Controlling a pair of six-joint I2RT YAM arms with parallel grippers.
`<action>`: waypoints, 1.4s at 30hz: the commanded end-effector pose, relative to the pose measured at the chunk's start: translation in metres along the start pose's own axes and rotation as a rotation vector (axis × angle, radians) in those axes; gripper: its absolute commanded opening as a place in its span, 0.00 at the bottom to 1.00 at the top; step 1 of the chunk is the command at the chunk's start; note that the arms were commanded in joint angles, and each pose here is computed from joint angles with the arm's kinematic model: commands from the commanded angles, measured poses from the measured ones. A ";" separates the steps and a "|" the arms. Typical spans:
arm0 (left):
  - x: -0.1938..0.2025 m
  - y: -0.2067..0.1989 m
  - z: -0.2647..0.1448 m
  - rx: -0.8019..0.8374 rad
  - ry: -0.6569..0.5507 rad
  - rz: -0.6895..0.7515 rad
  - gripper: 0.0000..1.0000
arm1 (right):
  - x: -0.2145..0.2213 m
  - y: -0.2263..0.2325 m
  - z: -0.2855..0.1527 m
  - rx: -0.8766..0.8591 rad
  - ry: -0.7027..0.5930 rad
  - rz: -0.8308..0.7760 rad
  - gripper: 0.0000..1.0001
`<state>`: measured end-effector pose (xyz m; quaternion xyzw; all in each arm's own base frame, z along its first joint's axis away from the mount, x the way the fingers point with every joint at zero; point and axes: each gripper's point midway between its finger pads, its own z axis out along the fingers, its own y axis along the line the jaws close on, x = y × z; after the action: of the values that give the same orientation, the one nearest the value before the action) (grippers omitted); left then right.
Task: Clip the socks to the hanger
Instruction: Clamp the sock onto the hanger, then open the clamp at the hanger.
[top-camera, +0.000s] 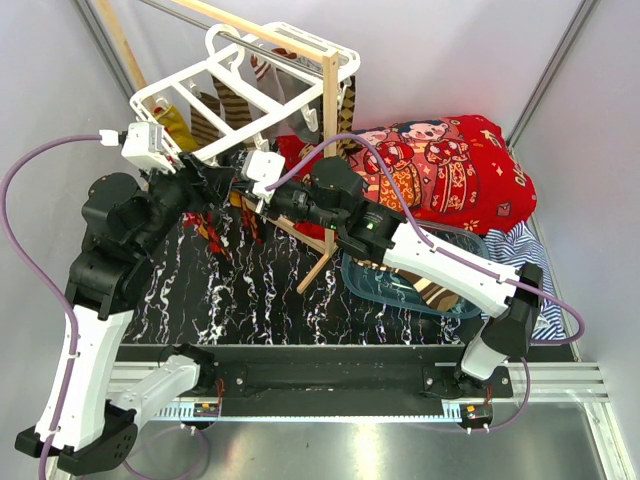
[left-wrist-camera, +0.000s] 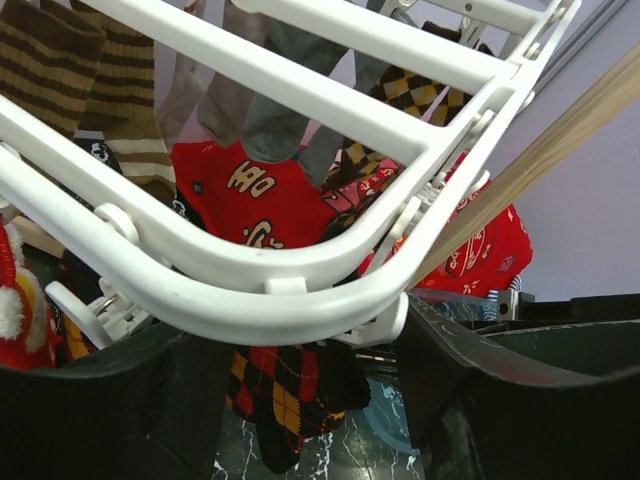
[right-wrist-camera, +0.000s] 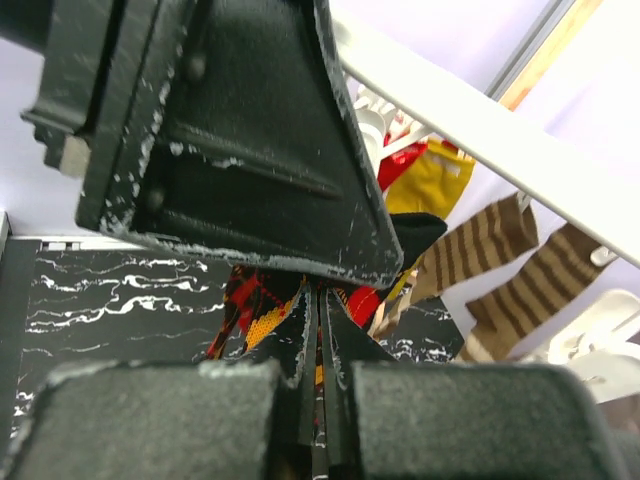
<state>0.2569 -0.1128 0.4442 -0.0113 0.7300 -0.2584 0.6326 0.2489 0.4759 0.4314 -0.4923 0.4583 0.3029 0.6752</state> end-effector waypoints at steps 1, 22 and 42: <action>-0.022 -0.006 -0.007 0.011 -0.065 0.010 0.64 | -0.042 -0.009 0.000 0.032 -0.114 -0.023 0.01; -0.034 0.023 -0.003 -0.150 -0.118 0.065 0.63 | 0.007 -0.059 -0.044 0.440 -0.047 -0.005 0.57; -0.034 0.021 -0.009 -0.138 -0.126 0.057 0.64 | -0.006 -0.087 -0.015 0.573 -0.229 0.024 0.64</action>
<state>0.2675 -0.0840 0.4422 -0.0461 0.7326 -0.1829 0.6540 0.3099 0.4467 0.4266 -0.3132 0.4817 0.2147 0.7898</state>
